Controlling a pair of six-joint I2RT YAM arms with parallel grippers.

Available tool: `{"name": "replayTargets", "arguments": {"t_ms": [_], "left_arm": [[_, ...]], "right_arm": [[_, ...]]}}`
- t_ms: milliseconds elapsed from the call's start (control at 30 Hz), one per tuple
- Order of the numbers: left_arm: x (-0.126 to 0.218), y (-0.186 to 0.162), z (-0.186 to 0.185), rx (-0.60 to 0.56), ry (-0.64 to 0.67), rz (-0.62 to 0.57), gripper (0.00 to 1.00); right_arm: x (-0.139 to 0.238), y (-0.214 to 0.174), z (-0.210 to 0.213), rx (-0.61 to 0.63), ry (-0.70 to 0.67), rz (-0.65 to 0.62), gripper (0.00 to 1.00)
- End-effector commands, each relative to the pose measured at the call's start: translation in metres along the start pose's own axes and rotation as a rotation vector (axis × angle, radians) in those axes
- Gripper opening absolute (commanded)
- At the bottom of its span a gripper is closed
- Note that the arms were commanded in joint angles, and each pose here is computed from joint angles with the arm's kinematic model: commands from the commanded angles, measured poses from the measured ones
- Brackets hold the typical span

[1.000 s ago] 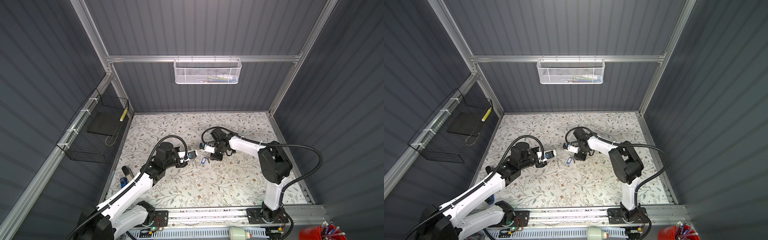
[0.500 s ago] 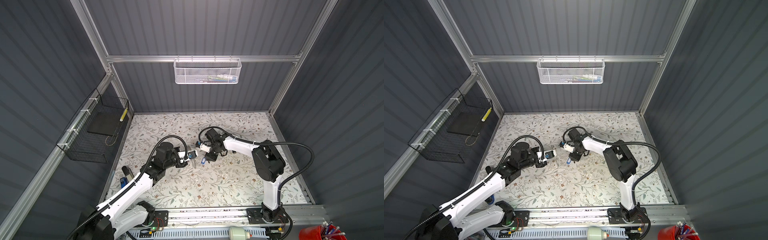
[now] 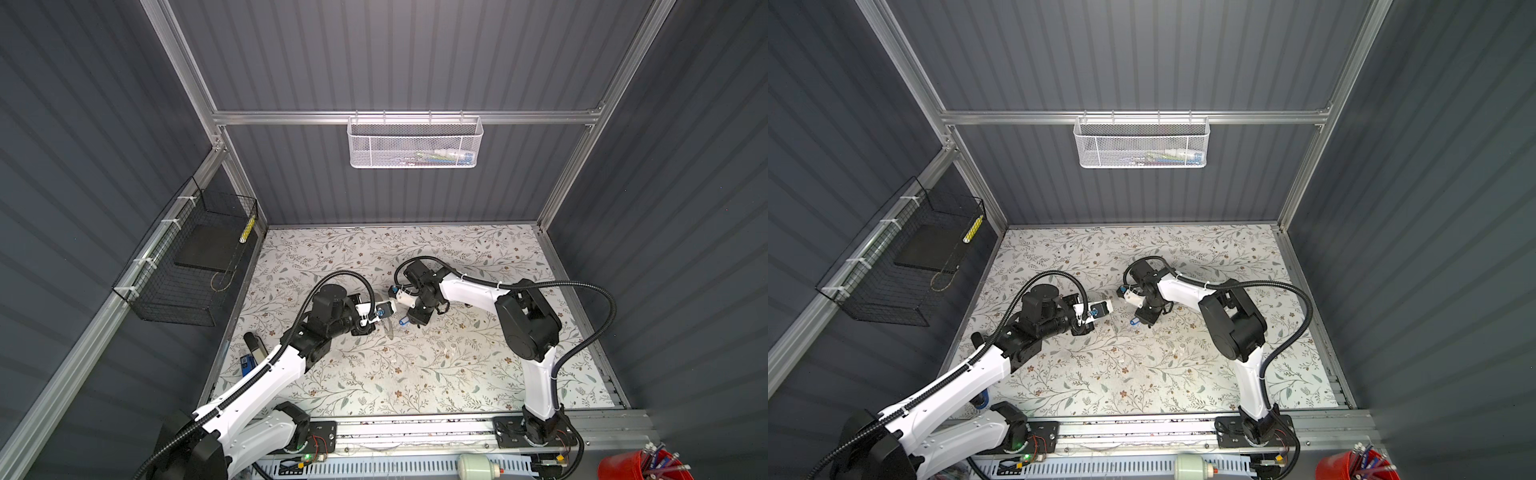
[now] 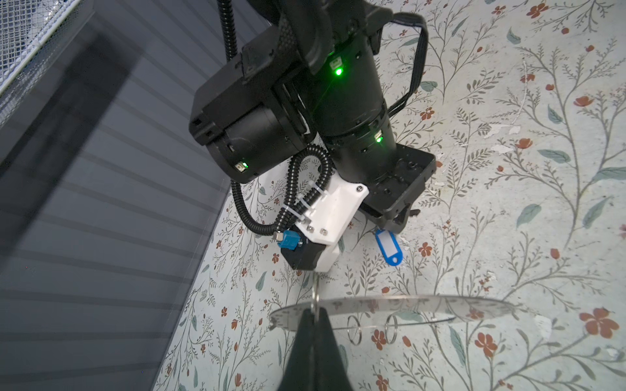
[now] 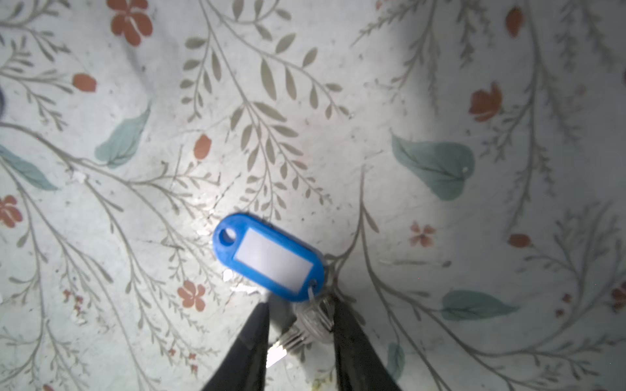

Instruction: Put the keys on the keyring

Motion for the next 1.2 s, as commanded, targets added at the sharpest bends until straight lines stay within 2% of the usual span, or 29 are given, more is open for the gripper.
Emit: {"name": "replayTargets", "arguments": {"t_ms": [0, 233, 400, 600, 733, 900, 1033, 1167], "left_arm": [[0.004, 0.006, 0.003, -0.004, 0.002, -0.029, 0.0], [0.004, 0.006, 0.002, -0.004, 0.001, -0.031, 0.0], [0.005, 0.008, 0.002, -0.003, -0.002, -0.039, 0.0], [0.005, 0.009, 0.002, 0.001, -0.007, -0.047, 0.0], [0.006, 0.01, 0.002, 0.001, -0.004, -0.054, 0.0], [0.006, 0.013, 0.001, 0.0, -0.013, -0.07, 0.0], [0.007, 0.014, 0.001, 0.0, -0.013, -0.077, 0.0], [0.007, 0.015, 0.001, 0.002, -0.019, -0.083, 0.0]], "right_arm": [[0.0, -0.039, 0.016, 0.035, 0.049, 0.149, 0.32], [0.005, -0.078, 0.022, 0.08, 0.049, 0.224, 0.26], [0.019, -0.093, 0.02, 0.043, 0.021, 0.209, 0.3], [0.048, -0.068, 0.019, -0.152, 0.054, 0.011, 0.36], [0.06, -0.068, 0.017, -0.306, 0.023, -0.032, 0.37], [0.066, -0.079, 0.008, -0.523, -0.09, -0.08, 0.38], [0.062, -0.086, 0.01, -0.611, -0.104, -0.127, 0.37], [0.062, -0.084, 0.01, -0.61, -0.122, -0.154, 0.36]]}}
Point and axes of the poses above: each gripper's point midway between its finger pads, its own x axis back along the fingers, its own z axis along the line the jaws close on, y = z × x, the point moved 3 cm from there along x, back along the fingers, and after that the axes turned 1 degree about -x, right-handed, at the moved point
